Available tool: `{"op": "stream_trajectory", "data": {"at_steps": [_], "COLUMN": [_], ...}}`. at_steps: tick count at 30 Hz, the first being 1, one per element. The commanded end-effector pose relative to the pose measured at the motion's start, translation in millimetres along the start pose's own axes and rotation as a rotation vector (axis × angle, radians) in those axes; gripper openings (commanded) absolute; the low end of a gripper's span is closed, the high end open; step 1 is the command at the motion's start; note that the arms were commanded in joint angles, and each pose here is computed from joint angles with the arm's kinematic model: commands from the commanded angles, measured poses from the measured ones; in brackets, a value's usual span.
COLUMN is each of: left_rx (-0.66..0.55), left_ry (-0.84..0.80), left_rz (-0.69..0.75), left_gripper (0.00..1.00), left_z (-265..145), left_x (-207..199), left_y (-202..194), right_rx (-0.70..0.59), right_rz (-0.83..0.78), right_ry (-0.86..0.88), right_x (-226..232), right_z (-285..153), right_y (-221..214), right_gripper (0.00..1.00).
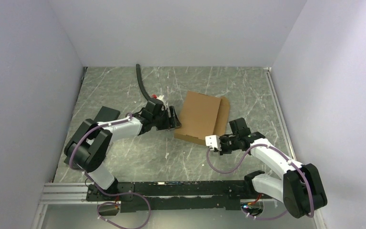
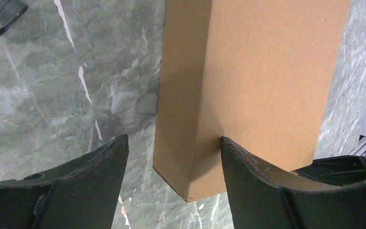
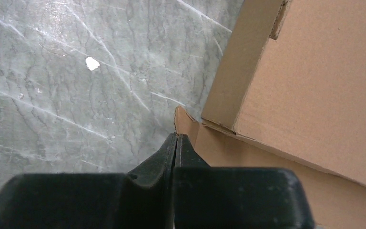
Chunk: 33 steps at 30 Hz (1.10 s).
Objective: Fold the paper box
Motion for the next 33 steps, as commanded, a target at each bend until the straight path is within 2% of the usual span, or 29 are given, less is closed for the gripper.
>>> {"op": "stream_trajectory", "data": {"at_steps": [1,10,17,33], "left_rx": [-0.04,-0.028,0.029,0.079], "left_ry": [-0.021,-0.075,-0.019,0.014], "left_rz": [0.01,0.026,0.019,-0.007], "left_gripper": [0.74,0.74,0.73,0.72], "left_z": [5,11,21,31], "left_x": [-8,-13,-3,5], "left_y": [13,12,3,-7], "right_rx": [0.008,-0.007,-0.003,0.046], "right_rz": [0.074,0.195,0.302,0.401], "right_ry": [-0.008,-0.044,-0.029,-0.043], "right_x": [-3,-12,-19,-24], "right_z": [-6,-12,-13,-25], "right_y": [-4,-8,-10,-18], "right_gripper": [0.0,0.0,0.0,0.0]}}
Point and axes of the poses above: each gripper's point midway between its finger pads, its own z axis out along the fingers, its own x axis along the line the jaws close on, y = z × x, the point moved 5 cm from there along -z, back along the fingers, and after that the axes turned 10 degrees about z, right-handed, at the moved point
